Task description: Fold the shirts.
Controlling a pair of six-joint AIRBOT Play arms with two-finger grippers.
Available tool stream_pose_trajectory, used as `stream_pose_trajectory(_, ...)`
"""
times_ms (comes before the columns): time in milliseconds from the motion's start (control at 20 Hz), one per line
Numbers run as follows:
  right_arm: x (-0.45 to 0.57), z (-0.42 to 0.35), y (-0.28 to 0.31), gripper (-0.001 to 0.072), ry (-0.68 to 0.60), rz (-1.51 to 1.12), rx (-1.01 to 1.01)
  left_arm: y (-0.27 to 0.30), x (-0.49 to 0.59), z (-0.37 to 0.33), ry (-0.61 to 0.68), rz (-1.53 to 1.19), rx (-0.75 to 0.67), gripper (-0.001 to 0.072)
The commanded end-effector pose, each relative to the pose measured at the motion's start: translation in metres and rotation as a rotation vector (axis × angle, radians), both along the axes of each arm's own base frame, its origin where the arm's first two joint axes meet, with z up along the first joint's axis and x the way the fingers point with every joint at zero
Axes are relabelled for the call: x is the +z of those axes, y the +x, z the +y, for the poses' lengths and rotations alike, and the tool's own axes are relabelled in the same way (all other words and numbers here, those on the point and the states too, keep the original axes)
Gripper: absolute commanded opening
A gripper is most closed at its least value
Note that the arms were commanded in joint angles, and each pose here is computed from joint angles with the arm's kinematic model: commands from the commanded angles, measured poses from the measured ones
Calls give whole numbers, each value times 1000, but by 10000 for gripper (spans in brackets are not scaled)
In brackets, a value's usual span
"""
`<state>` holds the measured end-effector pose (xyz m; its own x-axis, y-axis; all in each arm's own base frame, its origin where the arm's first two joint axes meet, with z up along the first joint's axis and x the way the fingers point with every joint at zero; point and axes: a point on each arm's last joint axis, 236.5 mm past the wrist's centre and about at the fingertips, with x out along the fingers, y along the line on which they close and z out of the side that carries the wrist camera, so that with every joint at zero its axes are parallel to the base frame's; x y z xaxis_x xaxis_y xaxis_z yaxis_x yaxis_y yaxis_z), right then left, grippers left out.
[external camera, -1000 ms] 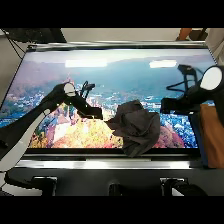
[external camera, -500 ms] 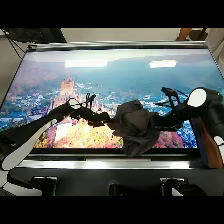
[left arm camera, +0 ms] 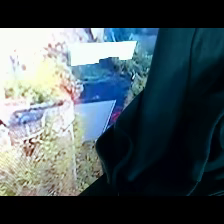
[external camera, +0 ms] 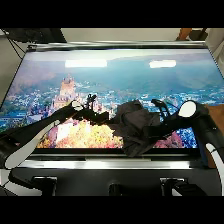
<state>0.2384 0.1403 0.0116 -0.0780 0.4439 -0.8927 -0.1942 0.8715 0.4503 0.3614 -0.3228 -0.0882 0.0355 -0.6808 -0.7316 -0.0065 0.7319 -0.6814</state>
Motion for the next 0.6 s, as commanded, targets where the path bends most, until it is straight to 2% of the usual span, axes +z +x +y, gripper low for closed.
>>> stream_pose_trajectory(0,-18,24,-9,645,-37,-73,147,-2,0,-1,-3,0,-12,29)
stream_pose_trajectory(200,-33,33,9,644,-192,-214,186,-7,1,-1,-5,12,-29,29)
stream_pose_trajectory(250,-38,30,9,586,-220,-209,192,-7,1,-1,-5,11,-30,29)
stream_pose_trajectory(300,-40,27,10,293,-239,-204,176,-6,2,-1,-6,0,-38,29)
stream_pose_trajectory(350,-39,23,14,46,-257,-212,153,-4,8,-2,-10,-46,-73,28)
stream_pose_trajectory(450,-17,13,38,43,-289,-335,79,10,38,-1,-2,-199,-133,26)
stream_pose_trajectory(550,42,-3,80,42,-323,-586,-7,41,101,14,52,-427,-142,26)
